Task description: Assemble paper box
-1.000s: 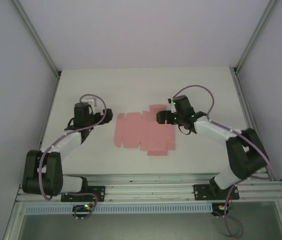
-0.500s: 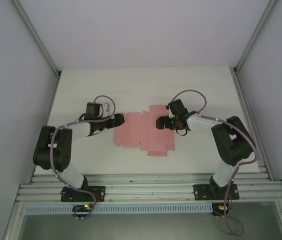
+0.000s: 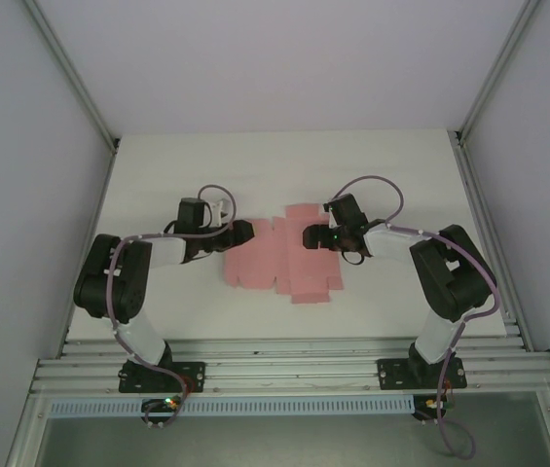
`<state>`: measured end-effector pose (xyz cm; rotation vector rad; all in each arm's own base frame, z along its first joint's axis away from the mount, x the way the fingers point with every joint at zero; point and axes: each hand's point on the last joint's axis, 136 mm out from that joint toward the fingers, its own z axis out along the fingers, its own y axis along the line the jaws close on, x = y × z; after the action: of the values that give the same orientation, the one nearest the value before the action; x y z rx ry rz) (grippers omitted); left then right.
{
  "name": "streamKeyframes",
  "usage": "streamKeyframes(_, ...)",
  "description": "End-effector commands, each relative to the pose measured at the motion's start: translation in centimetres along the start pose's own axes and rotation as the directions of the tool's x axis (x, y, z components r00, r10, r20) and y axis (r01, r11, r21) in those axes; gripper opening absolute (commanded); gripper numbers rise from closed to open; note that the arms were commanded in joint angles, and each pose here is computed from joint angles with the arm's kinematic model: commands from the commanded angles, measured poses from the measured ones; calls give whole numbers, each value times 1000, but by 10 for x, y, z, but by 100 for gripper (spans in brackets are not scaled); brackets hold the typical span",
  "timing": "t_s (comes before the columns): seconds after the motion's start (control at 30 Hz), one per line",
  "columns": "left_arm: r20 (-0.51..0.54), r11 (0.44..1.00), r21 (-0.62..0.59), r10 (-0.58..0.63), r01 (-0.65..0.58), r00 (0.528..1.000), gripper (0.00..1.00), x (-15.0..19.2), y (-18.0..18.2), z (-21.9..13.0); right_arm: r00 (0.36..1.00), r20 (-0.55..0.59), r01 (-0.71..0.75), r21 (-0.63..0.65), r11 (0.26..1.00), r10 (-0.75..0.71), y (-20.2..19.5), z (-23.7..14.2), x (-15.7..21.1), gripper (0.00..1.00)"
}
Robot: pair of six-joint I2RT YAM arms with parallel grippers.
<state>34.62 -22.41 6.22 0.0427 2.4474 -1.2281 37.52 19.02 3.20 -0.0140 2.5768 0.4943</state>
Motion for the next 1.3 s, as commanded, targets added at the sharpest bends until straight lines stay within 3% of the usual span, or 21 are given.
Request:
streamKeyframes(0.0,-21,1000,26,1,-1,1000,41,5,-5,0,995,-93,-39,37,999,43,-15,4,31,86)
streamKeyframes(0.23,16,996,13,90,-91,996,0,-9,-26,-16,999,-7,-33,-7,999,33,-7,-22,8,88)
streamKeyframes(0.43,124,947,135,276,-291,953,0,-34,-100,-54,981,189,-32,-109,994,53,-3,-86,-28,95)
streamKeyframes(0.53,197,900,185,359,-394,912,0,-43,-141,-78,948,301,-29,-252,967,107,-2,-125,-42,94)
streamKeyframes(0.63,253,861,233,396,-452,883,0,-48,-173,-99,913,383,24,-395,918,141,2,-160,-52,93)
streamKeyframes(0.73,304,812,304,413,-498,859,0,-48,-205,-120,897,424,81,-438,895,127,6,-182,-55,92)
streamKeyframes(0.93,378,743,389,409,-544,830,0,-45,-245,-150,881,467,191,-489,851,71,23,-204,-56,88)
streamKeyframes(1.13,417,708,396,429,-585,801,0,-41,-265,-165,884,463,215,-525,823,64,30,-205,-58,75)
streamKeyframes(1.27,431,683,406,443,-607,786,0,-37,-274,-172,881,471,239,-538,809,52,33,-204,-62,75)
